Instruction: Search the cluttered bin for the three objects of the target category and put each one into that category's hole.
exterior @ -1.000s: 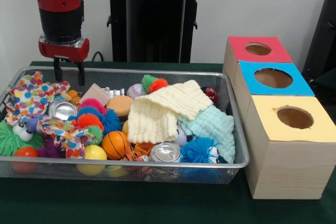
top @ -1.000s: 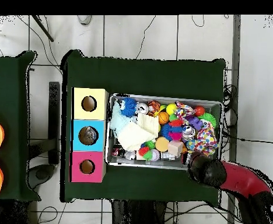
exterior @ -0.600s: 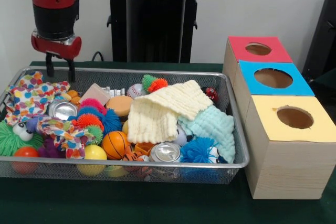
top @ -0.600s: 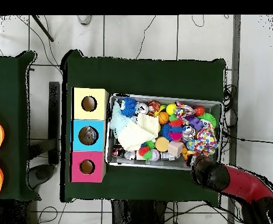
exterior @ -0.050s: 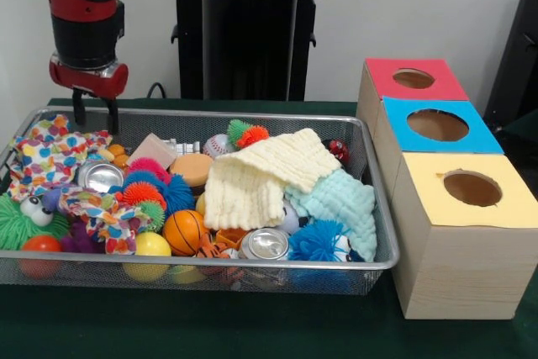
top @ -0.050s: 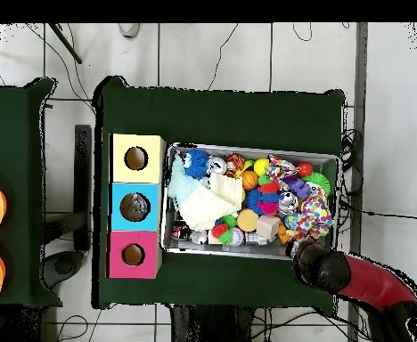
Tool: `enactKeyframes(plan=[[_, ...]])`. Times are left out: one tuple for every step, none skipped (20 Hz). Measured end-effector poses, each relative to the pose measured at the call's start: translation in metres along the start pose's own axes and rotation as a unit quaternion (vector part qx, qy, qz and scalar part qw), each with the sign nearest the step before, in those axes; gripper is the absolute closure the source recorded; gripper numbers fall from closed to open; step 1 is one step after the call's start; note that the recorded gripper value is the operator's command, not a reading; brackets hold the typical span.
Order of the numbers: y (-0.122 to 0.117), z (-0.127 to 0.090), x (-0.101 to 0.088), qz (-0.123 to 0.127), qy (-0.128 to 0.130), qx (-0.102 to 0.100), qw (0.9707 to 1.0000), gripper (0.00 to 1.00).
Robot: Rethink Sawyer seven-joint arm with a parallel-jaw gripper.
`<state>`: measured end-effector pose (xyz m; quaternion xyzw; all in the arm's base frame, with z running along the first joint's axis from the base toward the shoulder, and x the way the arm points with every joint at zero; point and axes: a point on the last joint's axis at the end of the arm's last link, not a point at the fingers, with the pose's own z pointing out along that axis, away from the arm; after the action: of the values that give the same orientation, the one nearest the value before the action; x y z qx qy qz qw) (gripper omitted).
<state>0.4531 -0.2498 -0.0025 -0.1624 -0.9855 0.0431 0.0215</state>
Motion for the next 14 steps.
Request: enactKeyframes(plan=[[0.001,0.002,0.001,0.0,0.002,-0.001,1.0,0.0],[0.001,0.003,0.002,0.0,0.003,-0.002,1.0,0.0],[0.002,0.004,0.003,0.0,0.003,-0.002,1.0,0.0],[0.002,0.006,0.004,0.0,0.005,-0.003,1.0,0.0],[0.003,0.007,0.004,0.0,0.005,-0.003,1.0,0.0],[0.003,0.009,0.005,0.0,0.005,-0.004,1.0,0.0],[0.003,0.01,0.006,0.0,0.005,-0.004,1.0,0.0],[0.004,0.012,0.007,-0.001,0.004,-0.004,1.0,0.0],[0.005,0.015,0.008,-0.001,0.003,-0.004,1.0,0.0],[0.006,0.017,0.009,-0.002,0.002,-0.005,1.0,0.0],[0.008,0.021,0.011,-0.003,-0.001,-0.005,1.0,0.0],[0.009,0.025,0.012,-0.004,-0.006,-0.006,1.0,0.0],[0.01,0.028,0.012,-0.005,-0.009,-0.006,0.9999,0.0],[0.011,0.031,0.012,-0.006,-0.012,-0.005,0.9999,0.0]])
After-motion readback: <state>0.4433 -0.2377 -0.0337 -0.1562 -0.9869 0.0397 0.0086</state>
